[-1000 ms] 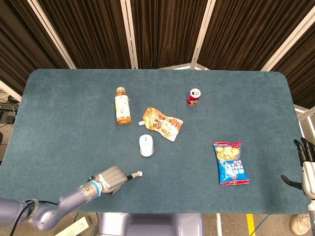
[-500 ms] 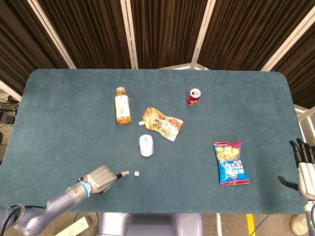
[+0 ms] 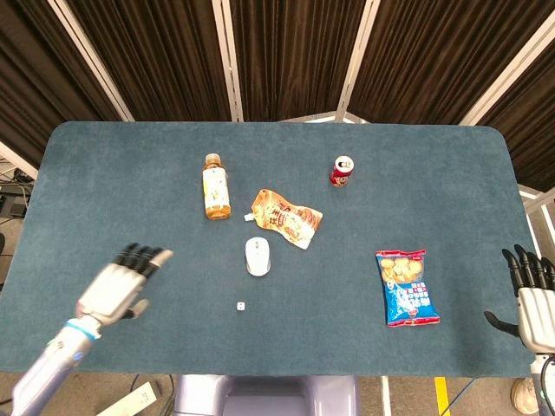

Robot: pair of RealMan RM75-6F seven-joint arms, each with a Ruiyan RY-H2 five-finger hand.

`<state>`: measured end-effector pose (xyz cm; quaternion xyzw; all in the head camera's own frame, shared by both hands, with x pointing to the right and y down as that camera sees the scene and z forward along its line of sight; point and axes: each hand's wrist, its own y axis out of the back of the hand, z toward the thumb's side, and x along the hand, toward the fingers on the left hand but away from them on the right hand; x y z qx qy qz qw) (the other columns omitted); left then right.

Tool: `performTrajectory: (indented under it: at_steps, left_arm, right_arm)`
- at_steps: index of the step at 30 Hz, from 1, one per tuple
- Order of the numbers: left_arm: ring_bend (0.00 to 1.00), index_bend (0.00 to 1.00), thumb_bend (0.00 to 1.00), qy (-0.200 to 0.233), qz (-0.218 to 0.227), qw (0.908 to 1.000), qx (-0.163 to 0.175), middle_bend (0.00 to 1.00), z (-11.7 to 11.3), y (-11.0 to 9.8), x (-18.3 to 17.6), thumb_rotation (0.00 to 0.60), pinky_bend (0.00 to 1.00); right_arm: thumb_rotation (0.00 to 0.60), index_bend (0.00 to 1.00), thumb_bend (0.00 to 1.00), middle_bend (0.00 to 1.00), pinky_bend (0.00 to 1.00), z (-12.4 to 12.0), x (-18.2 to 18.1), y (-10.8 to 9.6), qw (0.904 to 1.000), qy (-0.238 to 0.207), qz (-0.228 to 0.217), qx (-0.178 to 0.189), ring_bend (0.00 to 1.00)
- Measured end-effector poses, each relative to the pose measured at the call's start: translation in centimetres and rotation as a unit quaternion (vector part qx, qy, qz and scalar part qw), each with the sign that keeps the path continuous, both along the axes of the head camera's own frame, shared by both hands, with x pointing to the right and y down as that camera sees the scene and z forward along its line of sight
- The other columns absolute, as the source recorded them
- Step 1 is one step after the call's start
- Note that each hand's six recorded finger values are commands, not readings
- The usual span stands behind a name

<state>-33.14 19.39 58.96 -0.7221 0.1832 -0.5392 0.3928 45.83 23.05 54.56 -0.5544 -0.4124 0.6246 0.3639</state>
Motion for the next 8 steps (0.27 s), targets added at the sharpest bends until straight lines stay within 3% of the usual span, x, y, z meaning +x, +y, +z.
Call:
performTrajectory:
  at_steps: [4, 8]
  left_arm:
    - [0.0, 0.0, 0.25, -0.005, -0.073, 0.9967, 0.035, 0.0, -1.8, 1.1, -4.3, 0.6, 0.0]
    - [0.0, 0.0, 0.24, -0.015, -0.113, 0.9919, 0.056, 0.0, -2.4, 2.1, -7.7, 0.6, 0.0]
  right_arm:
    - [0.6, 0.0, 0.02, 0.0, 0.0, 0.0, -0.2, 0.0, 1.0, 0.0, -0.004, 0.001, 0.0]
    - [0.6, 0.0, 0.02, 0.0, 0.0, -0.1, -0.4, 0.0, 0.9999, -0.002, -0.008, 0.007, 0.0]
